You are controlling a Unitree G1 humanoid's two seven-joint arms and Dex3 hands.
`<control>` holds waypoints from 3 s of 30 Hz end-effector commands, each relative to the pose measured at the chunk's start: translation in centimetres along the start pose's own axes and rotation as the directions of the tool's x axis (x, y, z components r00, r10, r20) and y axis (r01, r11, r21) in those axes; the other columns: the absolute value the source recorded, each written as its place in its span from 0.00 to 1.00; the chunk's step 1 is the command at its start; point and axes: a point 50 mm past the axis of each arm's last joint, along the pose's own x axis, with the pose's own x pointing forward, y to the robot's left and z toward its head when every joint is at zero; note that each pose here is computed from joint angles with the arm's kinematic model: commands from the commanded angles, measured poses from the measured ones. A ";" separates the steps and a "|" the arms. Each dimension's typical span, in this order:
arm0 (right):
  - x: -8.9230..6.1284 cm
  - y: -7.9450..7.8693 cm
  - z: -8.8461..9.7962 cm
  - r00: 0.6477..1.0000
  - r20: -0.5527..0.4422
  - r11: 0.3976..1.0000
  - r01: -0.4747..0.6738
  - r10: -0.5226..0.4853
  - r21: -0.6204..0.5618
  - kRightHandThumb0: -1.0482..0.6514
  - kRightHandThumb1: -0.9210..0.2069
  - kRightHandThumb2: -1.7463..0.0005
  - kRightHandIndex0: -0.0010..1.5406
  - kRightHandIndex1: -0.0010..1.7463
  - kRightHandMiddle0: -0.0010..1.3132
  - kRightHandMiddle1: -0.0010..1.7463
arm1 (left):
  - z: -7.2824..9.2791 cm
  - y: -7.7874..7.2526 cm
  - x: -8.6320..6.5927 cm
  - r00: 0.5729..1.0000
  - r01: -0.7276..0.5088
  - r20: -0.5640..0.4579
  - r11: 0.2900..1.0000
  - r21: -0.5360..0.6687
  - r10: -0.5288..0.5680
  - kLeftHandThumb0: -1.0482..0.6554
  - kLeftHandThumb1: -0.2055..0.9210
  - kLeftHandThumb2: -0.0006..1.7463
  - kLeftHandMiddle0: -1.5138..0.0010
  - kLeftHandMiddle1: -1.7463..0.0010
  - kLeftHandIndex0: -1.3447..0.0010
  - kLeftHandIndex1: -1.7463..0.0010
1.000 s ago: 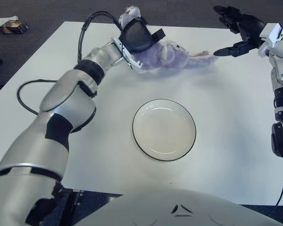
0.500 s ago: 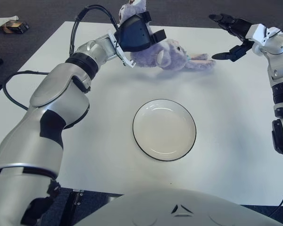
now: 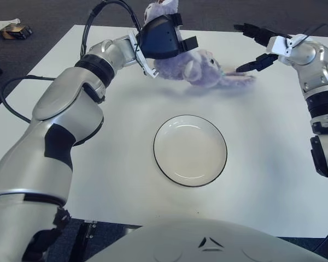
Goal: Put the doll into the plate.
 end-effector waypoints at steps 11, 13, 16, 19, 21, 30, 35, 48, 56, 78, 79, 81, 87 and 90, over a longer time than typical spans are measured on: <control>1.6 1.0 0.7 0.999 0.004 0.996 0.054 -0.054 -0.069 0.00 0.03 0.91 0.01 0.00 0.00 0.03 | -1.6 1.0 1.1 0.998 -0.025 -0.063 0.999 0.043 0.028 0.33 0.43 0.77 0.11 0.00 0.52 0.00; 1.7 1.0 0.7 0.999 0.003 0.996 0.052 -0.052 -0.067 0.00 0.03 0.91 0.01 0.00 0.00 0.04 | -1.6 1.0 1.2 0.997 -0.030 -0.071 0.999 0.042 0.033 0.32 0.43 0.78 0.11 0.00 0.52 0.00; 1.9 1.1 0.7 0.999 0.000 0.997 0.038 -0.038 -0.065 0.00 0.02 0.91 0.01 0.00 0.00 0.04 | -1.6 1.2 1.4 0.996 -0.046 -0.080 0.998 0.031 0.048 0.32 0.43 0.78 0.11 0.00 0.52 0.00; 2.1 1.2 0.8 1.000 -0.001 0.998 0.024 -0.024 -0.064 0.00 0.02 0.92 0.01 0.00 0.00 0.04 | -1.6 1.3 1.5 0.995 -0.053 -0.086 0.998 0.023 0.055 0.32 0.42 0.78 0.11 0.00 0.52 0.00; 2.2 1.2 0.9 1.000 -0.005 0.998 0.004 -0.005 -0.060 0.00 0.02 0.92 0.01 0.00 0.00 0.04 | -1.6 1.3 1.6 0.994 -0.056 -0.094 0.998 0.017 0.057 0.32 0.42 0.78 0.11 0.00 0.52 0.00; 2.5 1.2 2.1 0.998 -0.017 0.996 -0.058 0.057 -0.066 0.00 0.00 0.93 0.00 0.00 0.00 0.02 | -1.6 1.4 2.1 0.994 -0.039 -0.102 0.999 0.014 0.040 0.32 0.42 0.78 0.12 0.00 0.51 0.00; 2.3 1.3 2.4 0.996 -0.013 0.995 -0.087 0.087 -0.055 0.00 0.00 0.93 0.00 0.00 0.00 0.00 | -1.6 1.5 2.4 0.995 -0.031 -0.092 0.999 0.027 0.033 0.32 0.43 0.78 0.12 0.00 0.52 0.00; 2.3 1.1 3.3 0.986 0.015 0.986 -0.163 0.163 -0.023 0.00 0.01 0.94 0.00 0.00 0.00 0.00 | -1.9 1.8 3.0 0.998 -0.039 -0.046 0.998 0.048 0.041 0.33 0.46 0.76 0.10 0.00 0.53 0.00; 2.3 1.3 3.2 0.966 0.077 0.952 -0.257 0.247 0.168 0.03 0.02 0.95 0.00 0.00 0.00 0.00 | -1.5 2.0 3.1 0.998 -0.069 -0.008 0.998 0.007 0.069 0.34 0.50 0.72 0.12 0.00 0.57 0.00; 2.3 2.5 4.0 0.953 0.166 0.927 -0.288 0.253 0.242 0.18 0.14 0.94 0.01 0.00 0.00 0.09 | -1.6 1.8 4.3 1.000 -0.020 0.000 0.994 0.107 0.020 0.34 0.52 0.71 0.12 0.00 0.58 0.00; 2.3 2.5 4.0 0.954 0.165 0.928 -0.283 0.248 0.241 0.18 0.14 0.93 0.01 0.00 0.00 0.09 | -1.6 1.8 4.4 1.000 -0.018 -0.007 0.993 0.116 0.019 0.34 0.52 0.71 0.12 0.00 0.58 0.00; 2.5 2.6 4.1 0.957 0.163 0.931 -0.275 0.240 0.239 0.18 0.26 0.80 0.01 0.00 0.00 0.10 | -1.7 1.9 4.5 1.000 -0.014 -0.018 0.992 0.126 0.017 0.34 0.52 0.71 0.12 0.00 0.58 0.00; 2.6 2.8 4.0 0.960 0.178 0.923 -0.260 0.216 0.283 0.22 0.44 0.60 0.01 0.00 0.00 0.12 | -1.4 2.0 5.0 1.000 -0.018 -0.020 0.991 0.132 0.021 0.35 0.53 0.70 0.12 0.00 0.59 0.00; 2.7 2.9 3.9 0.961 0.176 0.918 -0.259 0.214 0.299 0.24 0.48 0.57 0.02 0.00 0.00 0.13 | -1.3 2.1 5.2 0.999 -0.028 -0.011 0.991 0.132 0.030 0.35 0.55 0.69 0.12 0.00 0.60 0.00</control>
